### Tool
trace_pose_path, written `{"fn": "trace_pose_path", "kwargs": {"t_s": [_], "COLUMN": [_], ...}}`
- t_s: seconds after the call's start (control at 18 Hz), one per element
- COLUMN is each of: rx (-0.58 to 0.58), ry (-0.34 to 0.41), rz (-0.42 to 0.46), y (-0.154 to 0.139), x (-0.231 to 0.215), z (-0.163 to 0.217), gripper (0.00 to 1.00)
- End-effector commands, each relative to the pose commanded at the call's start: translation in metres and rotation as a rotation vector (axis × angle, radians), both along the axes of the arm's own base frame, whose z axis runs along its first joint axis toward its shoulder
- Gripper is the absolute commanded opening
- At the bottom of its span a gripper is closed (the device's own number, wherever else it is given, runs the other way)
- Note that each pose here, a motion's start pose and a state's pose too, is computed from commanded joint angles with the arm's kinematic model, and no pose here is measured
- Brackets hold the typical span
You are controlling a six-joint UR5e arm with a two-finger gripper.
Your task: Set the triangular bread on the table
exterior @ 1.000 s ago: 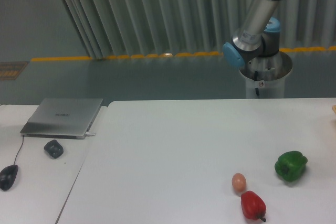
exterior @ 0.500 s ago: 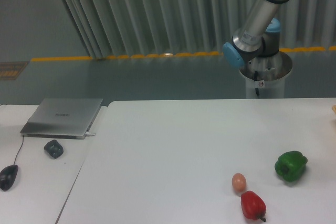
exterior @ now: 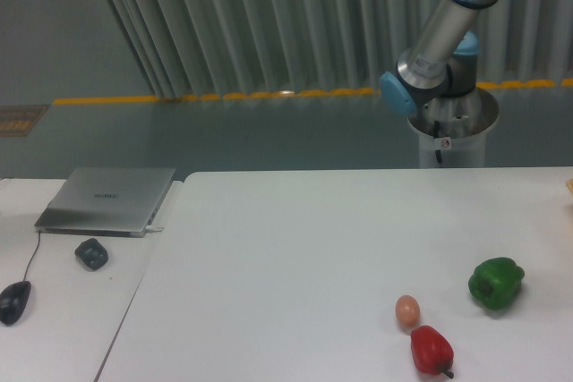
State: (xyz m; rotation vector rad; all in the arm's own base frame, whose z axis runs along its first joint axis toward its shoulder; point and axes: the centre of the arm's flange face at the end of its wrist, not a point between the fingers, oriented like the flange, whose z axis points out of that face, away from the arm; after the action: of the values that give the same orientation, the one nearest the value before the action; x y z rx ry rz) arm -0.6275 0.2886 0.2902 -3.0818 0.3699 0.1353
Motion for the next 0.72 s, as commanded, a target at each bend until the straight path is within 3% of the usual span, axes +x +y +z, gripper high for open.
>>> {"fn": "trace_pose_path", "kwargs": {"t_s": [0.44, 0.61, 0.72], "rx": [-0.008, -0.009, -0.011], "ry": [-0.009, -0.007, -0.004], "rz": [0.001, -0.001, -0.007], "y": [0.0002, 0.0008, 0.0003], "x": [0.0009, 0.002, 0.0035], "z": [-0.0069, -0.0055, -0.0014], "gripper": [1.0, 0.85, 0.65]}}
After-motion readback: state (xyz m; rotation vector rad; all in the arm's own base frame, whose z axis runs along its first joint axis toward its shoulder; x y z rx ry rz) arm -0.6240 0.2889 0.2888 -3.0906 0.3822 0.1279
